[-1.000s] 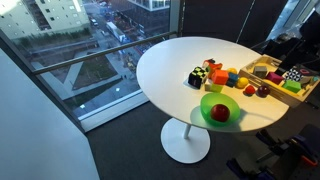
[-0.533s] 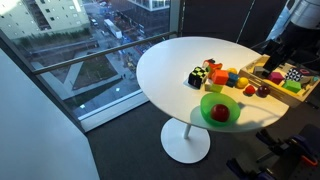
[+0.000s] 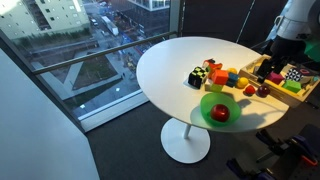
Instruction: Put the plastic strawberry in the bowl
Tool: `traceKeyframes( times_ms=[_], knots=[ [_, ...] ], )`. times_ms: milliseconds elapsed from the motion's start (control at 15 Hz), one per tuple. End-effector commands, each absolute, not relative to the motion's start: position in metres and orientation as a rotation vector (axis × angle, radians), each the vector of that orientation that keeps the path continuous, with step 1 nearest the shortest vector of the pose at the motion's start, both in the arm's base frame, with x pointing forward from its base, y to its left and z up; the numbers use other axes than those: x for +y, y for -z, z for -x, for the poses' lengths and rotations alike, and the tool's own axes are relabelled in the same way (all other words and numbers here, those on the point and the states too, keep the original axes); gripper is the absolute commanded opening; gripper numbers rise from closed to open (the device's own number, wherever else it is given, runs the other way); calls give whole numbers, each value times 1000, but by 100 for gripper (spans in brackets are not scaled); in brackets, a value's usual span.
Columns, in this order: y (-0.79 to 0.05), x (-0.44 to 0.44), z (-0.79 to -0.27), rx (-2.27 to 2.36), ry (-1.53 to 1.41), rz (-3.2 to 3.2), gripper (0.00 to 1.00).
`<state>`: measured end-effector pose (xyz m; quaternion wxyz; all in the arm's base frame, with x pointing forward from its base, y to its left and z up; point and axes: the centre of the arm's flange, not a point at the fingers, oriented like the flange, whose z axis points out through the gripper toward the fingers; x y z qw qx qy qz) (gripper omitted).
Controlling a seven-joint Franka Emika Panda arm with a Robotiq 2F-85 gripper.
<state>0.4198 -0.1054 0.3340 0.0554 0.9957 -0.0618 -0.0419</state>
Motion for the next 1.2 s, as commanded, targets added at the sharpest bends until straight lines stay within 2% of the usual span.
traceKeyframes(
  times_ms=[0,533,1133],
  knots=[
    [-317,-127,-433,-283,177,-3040,100],
    [-277,-163,-441,-384,95,-3024,100],
    [-274,-159,-436,-364,110,-3025,100]
  ],
)
